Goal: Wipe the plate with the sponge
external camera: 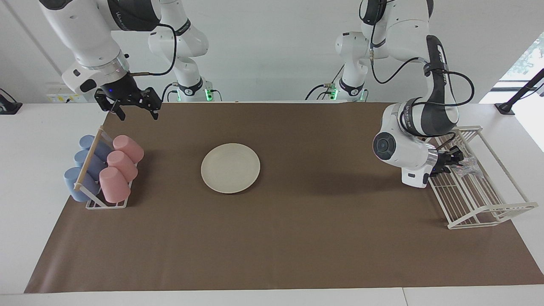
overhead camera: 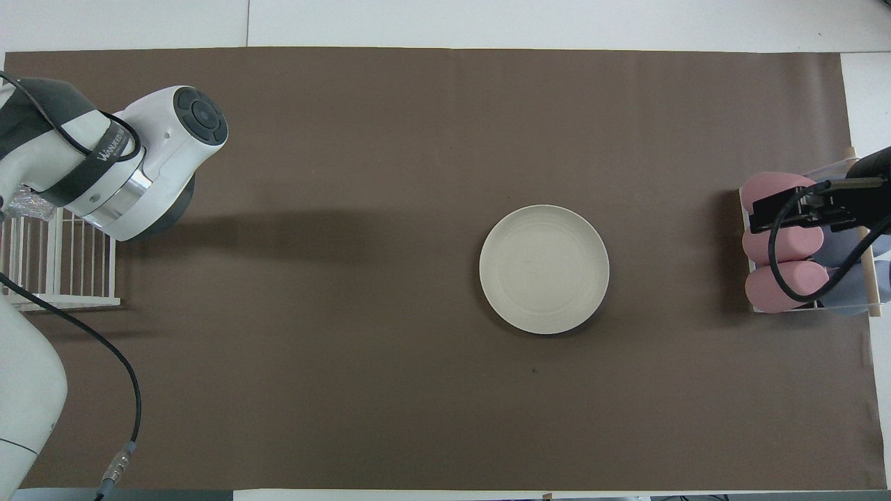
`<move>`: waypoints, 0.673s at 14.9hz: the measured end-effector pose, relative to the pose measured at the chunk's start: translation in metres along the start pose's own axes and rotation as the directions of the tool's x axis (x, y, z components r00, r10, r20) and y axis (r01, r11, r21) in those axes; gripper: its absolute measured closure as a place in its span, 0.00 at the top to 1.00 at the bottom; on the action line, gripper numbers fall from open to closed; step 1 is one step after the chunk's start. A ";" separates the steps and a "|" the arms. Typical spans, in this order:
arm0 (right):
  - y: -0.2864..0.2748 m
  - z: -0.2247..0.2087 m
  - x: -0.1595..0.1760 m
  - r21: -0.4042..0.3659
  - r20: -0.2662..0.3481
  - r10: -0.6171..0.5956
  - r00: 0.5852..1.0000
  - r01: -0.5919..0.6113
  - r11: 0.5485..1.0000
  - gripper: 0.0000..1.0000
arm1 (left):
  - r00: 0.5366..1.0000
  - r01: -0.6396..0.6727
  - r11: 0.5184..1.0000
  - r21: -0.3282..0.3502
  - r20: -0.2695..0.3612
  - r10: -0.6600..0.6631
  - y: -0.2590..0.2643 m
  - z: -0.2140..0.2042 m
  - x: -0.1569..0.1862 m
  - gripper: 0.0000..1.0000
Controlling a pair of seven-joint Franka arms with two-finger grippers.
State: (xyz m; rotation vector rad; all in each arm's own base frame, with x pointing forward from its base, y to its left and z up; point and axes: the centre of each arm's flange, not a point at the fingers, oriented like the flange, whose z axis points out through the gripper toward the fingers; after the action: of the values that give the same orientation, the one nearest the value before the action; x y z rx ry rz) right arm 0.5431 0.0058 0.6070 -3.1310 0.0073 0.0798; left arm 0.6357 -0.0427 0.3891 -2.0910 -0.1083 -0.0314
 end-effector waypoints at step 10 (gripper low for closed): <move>0.001 0.000 0.000 -0.012 -0.001 -0.002 1.000 0.002 1.000 1.00 | 0.994 0.098 0.974 -0.203 0.064 -0.087 -0.048 -0.012 0.002 1.00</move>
State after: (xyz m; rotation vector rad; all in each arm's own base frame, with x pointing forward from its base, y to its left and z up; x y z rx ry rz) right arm 0.5431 0.0053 0.6073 -3.1431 0.0036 0.0790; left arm 0.6337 -0.0293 0.4363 -2.2928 -0.2450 -0.0435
